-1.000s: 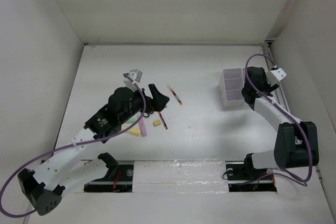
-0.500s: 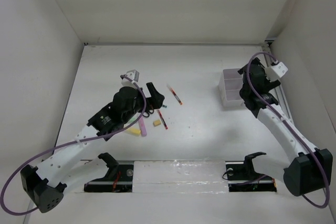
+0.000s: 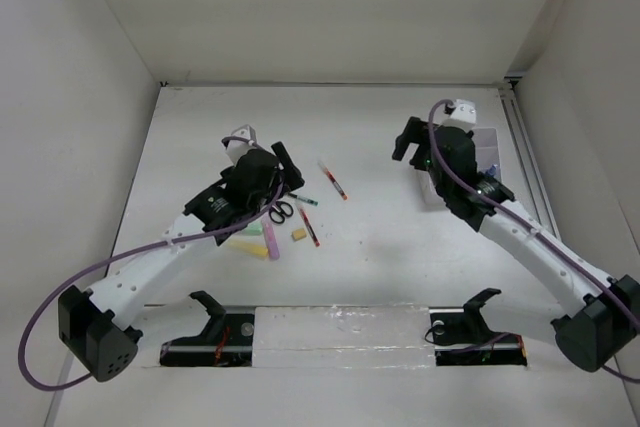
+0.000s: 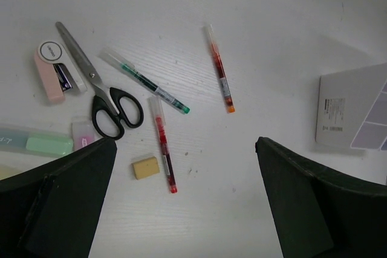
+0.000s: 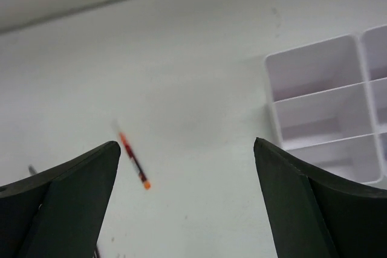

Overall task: Sort the stationery into containers
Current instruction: Pick up the pen from the center of the board.

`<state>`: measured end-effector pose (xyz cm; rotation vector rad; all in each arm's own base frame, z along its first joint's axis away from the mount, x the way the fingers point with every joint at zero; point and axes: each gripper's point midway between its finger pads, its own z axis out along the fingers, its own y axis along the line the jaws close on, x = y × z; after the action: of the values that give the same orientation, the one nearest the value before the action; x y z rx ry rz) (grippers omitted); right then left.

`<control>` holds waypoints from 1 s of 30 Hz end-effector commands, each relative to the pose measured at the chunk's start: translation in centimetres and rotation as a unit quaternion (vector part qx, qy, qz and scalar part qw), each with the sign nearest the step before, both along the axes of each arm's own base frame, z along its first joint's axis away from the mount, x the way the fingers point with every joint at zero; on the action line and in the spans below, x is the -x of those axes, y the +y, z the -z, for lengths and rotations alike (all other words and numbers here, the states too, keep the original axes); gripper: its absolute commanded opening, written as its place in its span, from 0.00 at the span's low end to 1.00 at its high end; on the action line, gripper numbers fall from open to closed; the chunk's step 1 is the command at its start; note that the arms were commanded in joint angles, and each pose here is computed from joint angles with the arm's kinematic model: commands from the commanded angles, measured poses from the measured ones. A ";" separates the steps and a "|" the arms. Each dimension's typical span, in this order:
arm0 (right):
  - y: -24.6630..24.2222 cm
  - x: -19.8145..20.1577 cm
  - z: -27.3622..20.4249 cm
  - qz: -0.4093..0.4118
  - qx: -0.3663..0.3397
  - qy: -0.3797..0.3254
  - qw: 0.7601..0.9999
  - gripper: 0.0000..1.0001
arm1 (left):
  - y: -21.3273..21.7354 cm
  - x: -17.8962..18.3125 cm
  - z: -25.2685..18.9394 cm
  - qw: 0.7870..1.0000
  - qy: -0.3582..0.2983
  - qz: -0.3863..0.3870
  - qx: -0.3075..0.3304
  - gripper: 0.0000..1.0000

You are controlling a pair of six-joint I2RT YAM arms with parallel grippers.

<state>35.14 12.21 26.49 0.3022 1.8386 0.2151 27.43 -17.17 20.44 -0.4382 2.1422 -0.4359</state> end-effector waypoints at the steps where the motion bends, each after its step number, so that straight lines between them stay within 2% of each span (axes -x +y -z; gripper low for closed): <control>1: 3.9 1.0 0.6 -0.080 0.032 0.023 0.996 0.98 | 0.3 -1.3 -2.2 0.999 -0.016 -0.046 0.021 1.00; 4: 4.7 1.9 0.7 -0.088 0.029 0.027 0.995 0.96 | -1.1 -2.4 -2.2 0.999 -0.008 -0.038 0.022 1.00; 6: 6.7 2.5 0.1 -0.150 0.013 0.009 0.989 0.96 | -1.6 -3.1 -1.2 0.999 0.011 -0.043 0.012 1.00; 9: 6.1 3.2 -0.6 -0.124 0.011 0.018 0.992 0.95 | -2.9 -4.3 -0.9 0.999 0.018 -0.036 0.005 1.00; 11: 6.0 4.0 -2.0 -0.138 0.014 -0.002 0.990 0.94 | -3.8 -5.1 -1.4 0.999 0.023 -0.028 -0.001 1.00; 14: 8.0 3.6 -1.8 -0.208 0.030 0.003 0.978 0.94 | -3.1 -5.8 -0.7 0.997 0.041 -0.070 -0.015 1.00; 15: 8.4 3.0 -1.1 -0.224 0.052 0.019 0.973 0.94 | -2.4 -6.0 -0.7 0.995 0.043 -0.092 -0.008 1.00; 17: 9.9 2.0 2.8 -0.258 0.093 0.108 0.956 0.94 | -0.1 -7.2 -0.2 0.990 0.055 -0.127 0.014 1.00; 19: 11.5 1.0 4.3 -0.286 0.104 0.132 0.943 0.91 | 0.5 -7.1 -0.2 0.990 0.059 -0.122 0.029 1.00; 21: 13.0 -0.7 6.5 -0.297 0.119 0.159 0.934 0.91 | 3.9 -8.4 -0.3 0.987 0.059 -0.146 0.039 1.00; 22: 13.5 -1.1 7.3 -0.306 0.122 0.168 0.929 0.91 | 3.8 -8.1 0.2 0.987 0.066 -0.142 0.039 1.00; 24: 14.8 -2.1 8.8 -0.323 0.129 0.180 0.920 0.90 | 6.4 -8.1 0.2 0.984 0.069 -0.160 0.031 1.00; 28: 16.6 -5.2 12.1 -0.306 0.159 0.227 0.911 0.86 | 9.1 -7.0 1.3 0.986 0.073 -0.147 0.026 1.00; 30: 17.1 -5.9 15.4 -0.295 0.182 0.255 0.903 0.86 | 9.2 -6.5 0.9 0.989 0.065 -0.129 0.014 1.00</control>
<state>40.33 28.47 10.57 -0.4853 2.4142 0.2646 34.84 -7.47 18.37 -0.8945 2.1522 -0.2415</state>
